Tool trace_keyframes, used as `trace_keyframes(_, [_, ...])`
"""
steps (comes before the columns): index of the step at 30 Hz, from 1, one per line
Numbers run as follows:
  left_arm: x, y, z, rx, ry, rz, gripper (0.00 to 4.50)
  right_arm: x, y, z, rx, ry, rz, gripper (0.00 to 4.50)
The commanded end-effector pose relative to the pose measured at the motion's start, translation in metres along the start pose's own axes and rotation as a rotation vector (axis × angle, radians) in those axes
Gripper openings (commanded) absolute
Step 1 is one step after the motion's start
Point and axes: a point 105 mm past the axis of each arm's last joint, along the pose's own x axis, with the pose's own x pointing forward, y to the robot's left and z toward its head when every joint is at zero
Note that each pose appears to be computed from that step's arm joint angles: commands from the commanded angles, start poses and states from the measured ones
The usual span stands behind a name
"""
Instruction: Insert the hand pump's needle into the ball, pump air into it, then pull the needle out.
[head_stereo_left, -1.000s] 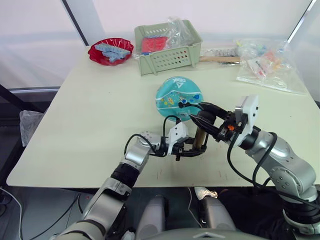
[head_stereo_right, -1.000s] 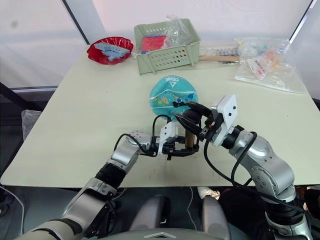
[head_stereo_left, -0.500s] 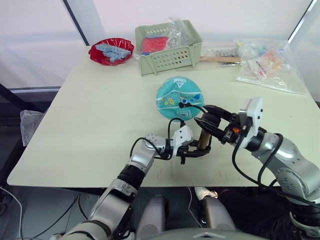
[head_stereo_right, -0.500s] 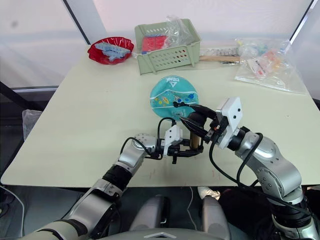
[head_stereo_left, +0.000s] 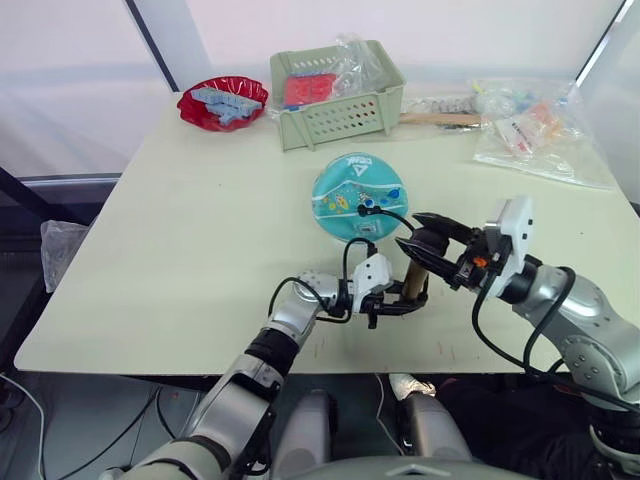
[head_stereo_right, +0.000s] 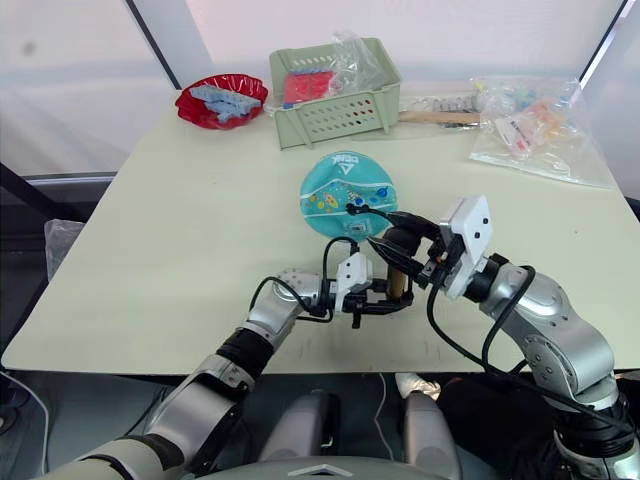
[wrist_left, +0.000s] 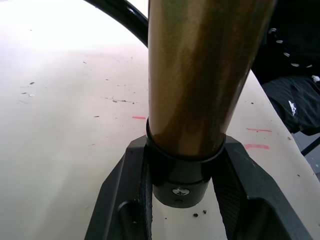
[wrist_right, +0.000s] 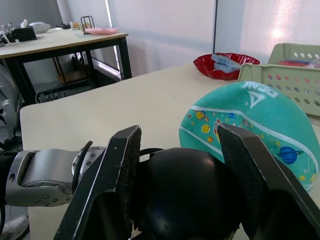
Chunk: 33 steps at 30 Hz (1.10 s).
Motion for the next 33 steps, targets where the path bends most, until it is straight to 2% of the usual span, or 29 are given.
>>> trace_keyframes(1, [-0.003,-0.008,-0.028,-0.052,0.104,-0.028,1.14,-0.006,0.003,0.032,-0.13,-0.108,0.011,1.94])
trace_keyframes(10, [-0.005,-0.009,-0.034,-0.05,0.127,-0.026,1.14,-0.005,0.005,0.03,-0.127,-0.117,0.028,1.94])
trace_keyframes(27, [-0.011,0.003,-0.018,-0.044,0.032,0.039,1.14,-0.004,0.006,0.025,-0.128,-0.107,0.037,1.94])
trace_keyframes(28, [-0.011,0.003,-0.017,-0.055,0.026,0.033,1.64,-0.004,0.007,0.025,-0.127,-0.107,0.038,1.94])
trace_keyframes(31, [-0.012,0.002,-0.016,-0.054,0.022,0.032,2.68,-0.004,0.006,0.024,-0.127,-0.106,0.038,1.94])
trace_keyframes(33, [-0.012,0.001,-0.017,-0.065,0.023,0.026,2.85,-0.004,0.006,0.024,-0.128,-0.106,0.038,1.94])
